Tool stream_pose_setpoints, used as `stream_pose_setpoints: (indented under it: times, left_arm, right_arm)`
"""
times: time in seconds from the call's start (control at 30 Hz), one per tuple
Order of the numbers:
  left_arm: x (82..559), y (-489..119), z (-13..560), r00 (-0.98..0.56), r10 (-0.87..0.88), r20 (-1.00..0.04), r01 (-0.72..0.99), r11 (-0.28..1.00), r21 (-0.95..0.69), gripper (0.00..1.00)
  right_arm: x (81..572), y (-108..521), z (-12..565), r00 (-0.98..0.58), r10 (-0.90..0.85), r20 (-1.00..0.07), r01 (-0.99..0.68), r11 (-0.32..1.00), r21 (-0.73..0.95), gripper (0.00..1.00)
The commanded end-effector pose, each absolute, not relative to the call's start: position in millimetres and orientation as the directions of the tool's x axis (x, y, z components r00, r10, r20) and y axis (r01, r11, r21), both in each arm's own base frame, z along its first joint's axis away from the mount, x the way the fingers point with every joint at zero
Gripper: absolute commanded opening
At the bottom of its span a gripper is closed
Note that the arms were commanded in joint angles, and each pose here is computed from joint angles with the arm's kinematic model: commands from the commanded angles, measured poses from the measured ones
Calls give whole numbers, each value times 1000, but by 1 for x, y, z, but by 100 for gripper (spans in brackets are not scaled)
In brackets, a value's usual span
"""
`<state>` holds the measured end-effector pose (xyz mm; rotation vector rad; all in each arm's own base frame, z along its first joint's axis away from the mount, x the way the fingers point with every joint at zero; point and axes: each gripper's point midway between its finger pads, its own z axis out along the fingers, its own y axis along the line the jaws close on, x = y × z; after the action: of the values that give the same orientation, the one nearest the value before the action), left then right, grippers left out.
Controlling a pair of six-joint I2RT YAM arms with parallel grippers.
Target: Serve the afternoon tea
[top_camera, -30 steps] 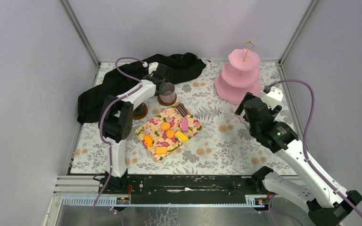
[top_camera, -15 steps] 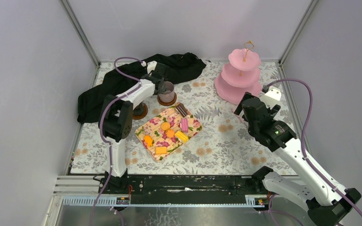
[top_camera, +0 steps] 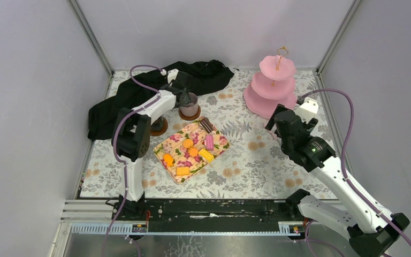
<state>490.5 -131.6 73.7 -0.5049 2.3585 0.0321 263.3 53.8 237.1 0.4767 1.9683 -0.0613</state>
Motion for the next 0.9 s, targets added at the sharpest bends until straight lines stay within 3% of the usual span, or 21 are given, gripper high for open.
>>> stream_pose_setpoints:
  times: [0.0,0.4,0.63,0.87]
  left_arm:
    - [507,-135,117,-573,-397,-717,-359,908,-216,55]
    - [493,-160,212,-437,-452,-778,-258,891,-373,58]
    - [445,-214,267,-372,-438,-818,-100,895,-434,59]
    - [385,-243,286,-348,-417,-840,30,890,-454,60]
  right_arm:
    - [266,56,242,-350,291,-890,346,923,166,95]
    - [268,56,220,-432,225,-873,355,933,64,96]
    - [286,73,202,-523,143,-840,306,952,-28,96]
    - [298,72,159,-669,-7,-744,253,938,-236,99]
